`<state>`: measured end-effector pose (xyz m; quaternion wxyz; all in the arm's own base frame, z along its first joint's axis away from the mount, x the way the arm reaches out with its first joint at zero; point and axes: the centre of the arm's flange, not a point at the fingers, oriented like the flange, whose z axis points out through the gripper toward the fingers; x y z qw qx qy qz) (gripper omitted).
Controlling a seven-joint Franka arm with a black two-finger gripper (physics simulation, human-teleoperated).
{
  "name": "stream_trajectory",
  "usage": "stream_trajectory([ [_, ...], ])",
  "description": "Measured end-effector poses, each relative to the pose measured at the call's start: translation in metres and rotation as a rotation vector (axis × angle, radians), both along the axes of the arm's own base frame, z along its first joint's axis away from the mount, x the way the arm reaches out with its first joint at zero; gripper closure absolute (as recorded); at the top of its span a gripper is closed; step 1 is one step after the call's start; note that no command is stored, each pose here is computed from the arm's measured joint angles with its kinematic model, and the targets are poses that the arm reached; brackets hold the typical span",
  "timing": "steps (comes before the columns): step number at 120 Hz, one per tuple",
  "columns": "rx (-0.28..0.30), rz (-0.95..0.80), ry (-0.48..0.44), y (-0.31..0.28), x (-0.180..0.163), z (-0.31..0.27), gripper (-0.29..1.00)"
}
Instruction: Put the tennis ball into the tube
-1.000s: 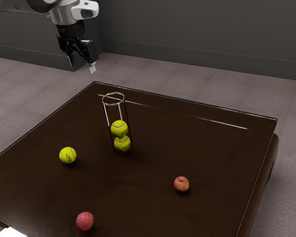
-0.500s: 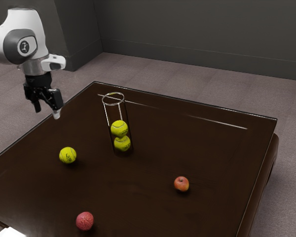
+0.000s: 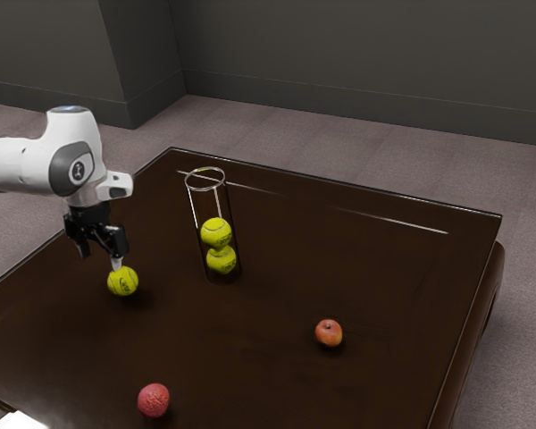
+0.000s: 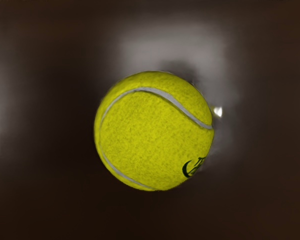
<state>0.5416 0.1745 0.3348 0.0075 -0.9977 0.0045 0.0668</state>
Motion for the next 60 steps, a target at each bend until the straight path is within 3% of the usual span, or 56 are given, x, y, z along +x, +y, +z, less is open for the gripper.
stream_trajectory([
  [60,-0.02,0.022,-0.042,0.003,0.019,-0.076,0.0],
])
